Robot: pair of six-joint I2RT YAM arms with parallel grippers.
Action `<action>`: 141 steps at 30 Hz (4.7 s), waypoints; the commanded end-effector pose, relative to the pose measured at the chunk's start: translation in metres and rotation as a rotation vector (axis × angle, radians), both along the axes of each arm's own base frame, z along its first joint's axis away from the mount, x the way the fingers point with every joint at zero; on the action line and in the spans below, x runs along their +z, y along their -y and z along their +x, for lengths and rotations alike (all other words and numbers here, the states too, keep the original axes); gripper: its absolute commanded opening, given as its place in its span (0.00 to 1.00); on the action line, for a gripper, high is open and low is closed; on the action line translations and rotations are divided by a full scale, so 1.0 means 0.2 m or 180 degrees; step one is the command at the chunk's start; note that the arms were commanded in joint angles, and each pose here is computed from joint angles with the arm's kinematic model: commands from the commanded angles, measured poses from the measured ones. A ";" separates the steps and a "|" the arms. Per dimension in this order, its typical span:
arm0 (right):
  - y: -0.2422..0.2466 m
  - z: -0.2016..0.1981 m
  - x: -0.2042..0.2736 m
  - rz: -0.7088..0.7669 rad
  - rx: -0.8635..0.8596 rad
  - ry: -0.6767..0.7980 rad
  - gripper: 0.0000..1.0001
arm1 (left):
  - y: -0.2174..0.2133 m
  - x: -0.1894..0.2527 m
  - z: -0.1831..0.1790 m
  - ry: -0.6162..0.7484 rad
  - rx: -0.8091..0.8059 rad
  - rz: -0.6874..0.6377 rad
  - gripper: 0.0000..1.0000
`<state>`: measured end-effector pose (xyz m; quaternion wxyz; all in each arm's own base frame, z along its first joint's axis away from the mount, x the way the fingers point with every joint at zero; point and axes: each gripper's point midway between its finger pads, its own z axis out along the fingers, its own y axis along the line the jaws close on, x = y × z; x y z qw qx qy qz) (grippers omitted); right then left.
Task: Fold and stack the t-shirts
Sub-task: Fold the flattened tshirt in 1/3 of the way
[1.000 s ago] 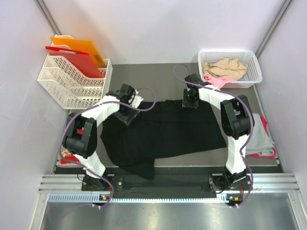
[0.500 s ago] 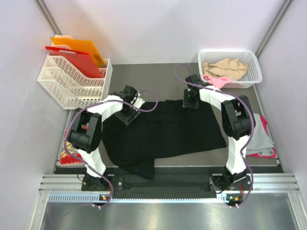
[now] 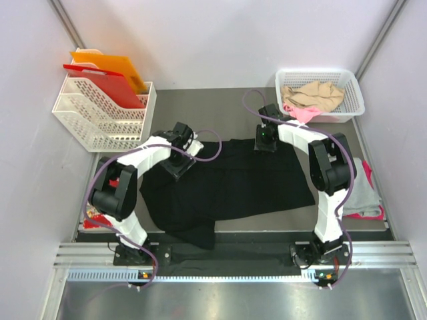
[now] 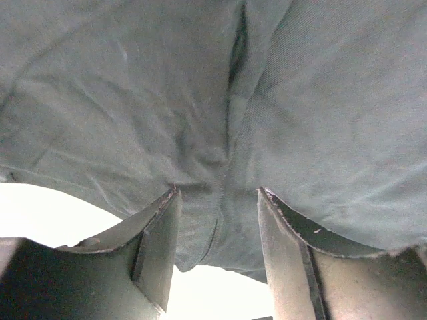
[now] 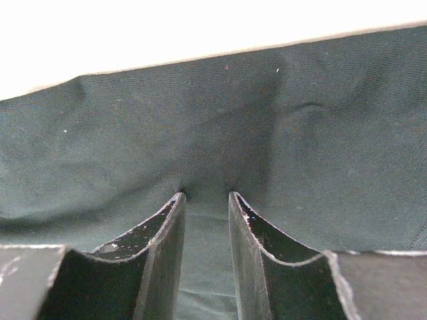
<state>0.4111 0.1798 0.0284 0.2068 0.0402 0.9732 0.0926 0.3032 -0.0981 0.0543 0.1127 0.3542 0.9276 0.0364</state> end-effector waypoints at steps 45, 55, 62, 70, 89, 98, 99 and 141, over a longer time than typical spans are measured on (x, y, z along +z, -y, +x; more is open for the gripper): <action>0.09 -0.18 0.01 0.0037 0.0048 -0.0126 0.31 | -0.36 0.35 0.61 0.0780 0.0684 0.0035 0.59; 0.09 -0.19 0.00 0.0079 0.0058 -0.0141 0.29 | -0.12 0.57 0.35 0.0886 0.0290 -0.0066 0.71; 0.09 -0.19 0.01 0.0078 0.0067 -0.0130 0.29 | -0.03 0.28 -0.01 0.0199 -0.0045 -0.0102 0.66; 0.09 -0.22 0.00 0.0069 0.0074 -0.0169 0.29 | -0.04 0.12 0.07 0.0187 -0.0004 0.0031 0.60; 0.11 -0.26 -0.01 0.0058 0.0109 -0.0225 0.29 | -0.11 -0.09 0.33 0.0218 0.0088 0.0224 0.53; 0.11 -0.25 0.00 0.0055 0.0111 -0.0208 0.29 | -0.11 -0.14 0.31 0.0118 0.0094 0.0218 0.38; 0.10 -0.25 0.00 0.0059 0.0113 -0.0210 0.29 | -0.11 -0.14 0.30 0.0111 0.0092 0.0210 0.34; 0.11 -0.23 0.04 0.0088 0.0100 -0.0156 0.27 | 0.12 0.21 -0.25 -0.1286 0.0112 -0.0010 0.10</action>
